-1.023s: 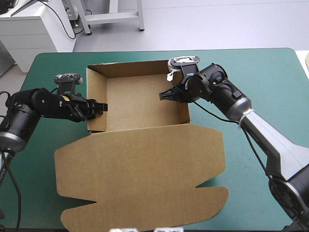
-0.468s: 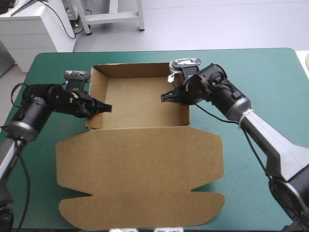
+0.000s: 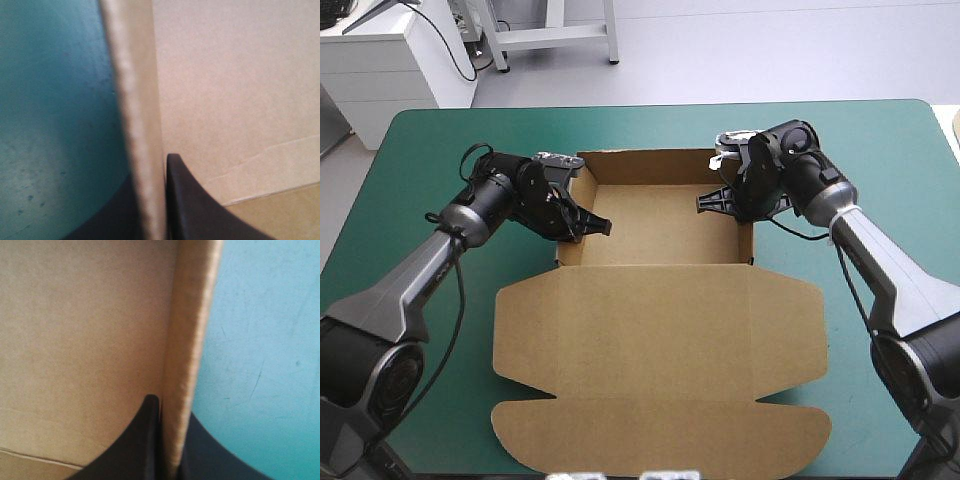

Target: Fold the box

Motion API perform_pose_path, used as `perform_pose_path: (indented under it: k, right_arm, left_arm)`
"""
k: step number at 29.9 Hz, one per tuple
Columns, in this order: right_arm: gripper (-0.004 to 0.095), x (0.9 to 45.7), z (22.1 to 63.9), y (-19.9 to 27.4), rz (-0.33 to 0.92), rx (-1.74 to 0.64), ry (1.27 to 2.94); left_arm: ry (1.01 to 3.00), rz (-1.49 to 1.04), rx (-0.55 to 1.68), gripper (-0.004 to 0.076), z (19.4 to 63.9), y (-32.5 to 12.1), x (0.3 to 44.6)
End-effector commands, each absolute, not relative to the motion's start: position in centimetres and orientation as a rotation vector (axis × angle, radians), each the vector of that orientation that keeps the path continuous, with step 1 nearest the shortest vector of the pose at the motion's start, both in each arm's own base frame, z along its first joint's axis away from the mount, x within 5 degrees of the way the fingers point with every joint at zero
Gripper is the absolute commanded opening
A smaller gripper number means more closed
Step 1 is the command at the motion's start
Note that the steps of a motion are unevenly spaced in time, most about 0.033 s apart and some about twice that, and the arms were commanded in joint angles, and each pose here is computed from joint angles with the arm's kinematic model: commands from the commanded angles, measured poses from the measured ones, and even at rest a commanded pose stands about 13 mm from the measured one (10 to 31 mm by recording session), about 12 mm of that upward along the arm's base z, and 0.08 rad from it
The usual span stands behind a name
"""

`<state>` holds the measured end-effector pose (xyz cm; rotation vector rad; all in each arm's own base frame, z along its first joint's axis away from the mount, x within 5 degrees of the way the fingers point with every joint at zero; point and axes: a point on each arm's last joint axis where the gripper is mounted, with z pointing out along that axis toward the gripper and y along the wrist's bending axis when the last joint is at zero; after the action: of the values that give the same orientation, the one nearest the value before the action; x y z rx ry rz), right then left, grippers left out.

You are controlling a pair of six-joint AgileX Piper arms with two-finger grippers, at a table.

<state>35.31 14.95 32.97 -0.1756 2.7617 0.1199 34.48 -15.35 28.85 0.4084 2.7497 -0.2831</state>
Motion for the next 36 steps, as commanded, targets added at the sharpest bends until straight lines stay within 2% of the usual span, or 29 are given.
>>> perform_pose_path:
  k: [1, 5, 10, 13, 17, 21, 23, 25, 27, 36]
  right_arm:
    - [-0.002, 35.1, 34.6, 15.1, 0.191, -0.243, 2.701]
    - [-0.002, 36.2, 32.7, 15.6, 0.175, -0.247, 2.741]
    - [-0.0017, 36.9, 29.5, 15.9, 0.109, -0.313, 2.878]
    - [0.0022, 37.1, 28.8, 16.1, 0.12, -0.326, 2.895]
    - [0.0179, 37.3, 28.8, 16.1, 0.088, -0.331, 2.885]
    - [0.0422, 37.6, 29.6, 15.7, 0.023, -0.334, 2.844]
    - [0.0477, 37.8, 30.2, 15.5, 0.002, -0.336, 2.819]
    - [0.0492, 38.0, 30.9, 15.5, -0.001, -0.333, 2.792]
    - [0.0492, 38.2, 31.7, 15.5, -0.002, -0.33, 2.763]
    - [0.0492, 38.0, 34.1, 15.1, -0.019, -0.321, 2.683]
  left_arm:
    - [2.679, -0.327, 0.448, -0.0008, 29.9, -16.2, 34.9]
    - [2.728, -0.313, 0.461, -0.0008, 28.0, -16.5, 35.6]
    - [2.777, -0.294, 0.477, -0.0007, 27.0, -16.6, 35.7]
    - [2.77, -0.287, 0.52, -0.0002, 27.0, -16.5, 35.7]
    - [2.767, -0.28, 0.558, 0.007, 27.0, -16.5, 35.6]
    - [2.763, -0.282, 0.563, 0.0214, 27.6, -16.6, 35.7]
    - [2.765, -0.284, 0.57, 0.0289, 28.4, -16.6, 35.7]
    - [2.758, -0.287, 0.577, 0.0358, 29.5, -16.7, 35.8]
    - [2.745, -0.291, 0.582, 0.0389, 30.7, -16.7, 35.8]
    - [2.668, -0.286, 0.599, 0.039, 36.0, -16.5, 35.8]
